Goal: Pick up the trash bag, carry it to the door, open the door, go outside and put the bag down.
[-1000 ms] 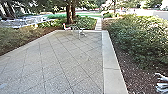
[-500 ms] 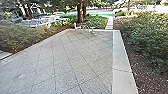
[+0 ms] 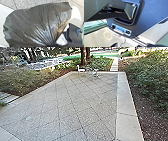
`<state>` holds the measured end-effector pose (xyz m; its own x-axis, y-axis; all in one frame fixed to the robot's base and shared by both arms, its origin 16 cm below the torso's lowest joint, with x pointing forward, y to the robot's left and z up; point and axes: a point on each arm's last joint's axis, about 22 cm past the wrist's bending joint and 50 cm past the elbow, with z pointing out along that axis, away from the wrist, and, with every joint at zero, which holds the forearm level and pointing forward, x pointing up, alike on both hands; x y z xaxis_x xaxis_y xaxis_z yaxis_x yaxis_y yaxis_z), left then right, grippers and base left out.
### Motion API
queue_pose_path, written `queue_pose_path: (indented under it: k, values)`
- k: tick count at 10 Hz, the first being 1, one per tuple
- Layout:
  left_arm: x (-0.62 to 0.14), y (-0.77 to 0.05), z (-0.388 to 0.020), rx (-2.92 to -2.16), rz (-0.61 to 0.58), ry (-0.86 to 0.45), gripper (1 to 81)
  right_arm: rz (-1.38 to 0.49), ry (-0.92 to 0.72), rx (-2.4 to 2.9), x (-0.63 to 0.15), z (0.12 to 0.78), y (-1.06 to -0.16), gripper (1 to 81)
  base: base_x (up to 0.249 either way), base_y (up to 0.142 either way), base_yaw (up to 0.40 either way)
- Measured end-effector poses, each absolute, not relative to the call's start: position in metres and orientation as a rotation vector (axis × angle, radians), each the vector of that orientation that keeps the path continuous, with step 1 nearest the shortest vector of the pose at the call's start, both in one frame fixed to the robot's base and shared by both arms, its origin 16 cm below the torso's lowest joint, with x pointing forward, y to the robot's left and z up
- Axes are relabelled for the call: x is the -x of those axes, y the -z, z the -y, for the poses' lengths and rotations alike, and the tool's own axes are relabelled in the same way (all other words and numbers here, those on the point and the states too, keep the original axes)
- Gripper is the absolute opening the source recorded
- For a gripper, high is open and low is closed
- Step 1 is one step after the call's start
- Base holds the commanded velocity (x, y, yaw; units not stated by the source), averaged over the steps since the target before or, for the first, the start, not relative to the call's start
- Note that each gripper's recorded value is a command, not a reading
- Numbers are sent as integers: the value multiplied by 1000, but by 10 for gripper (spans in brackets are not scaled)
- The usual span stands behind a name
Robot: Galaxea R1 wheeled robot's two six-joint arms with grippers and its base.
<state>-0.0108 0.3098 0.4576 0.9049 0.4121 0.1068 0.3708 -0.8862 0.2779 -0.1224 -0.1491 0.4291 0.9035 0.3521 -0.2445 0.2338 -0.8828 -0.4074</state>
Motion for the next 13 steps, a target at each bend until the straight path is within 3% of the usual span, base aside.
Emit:
queue_pose_path:
  k: [2,7,13]
  values:
    - [-16,-463,-351,-2847,-619,-244,10,419,-497,2681,137,149,-432,811,0,0,0]
    - [-130,-482,-399,-2833,-637,-348,10,420,-506,2678,139,149,-432,811,0,0,0]
    - [-254,-523,-432,-2820,-585,-413,10,419,-507,2678,139,149,-432,811,0,0,0]
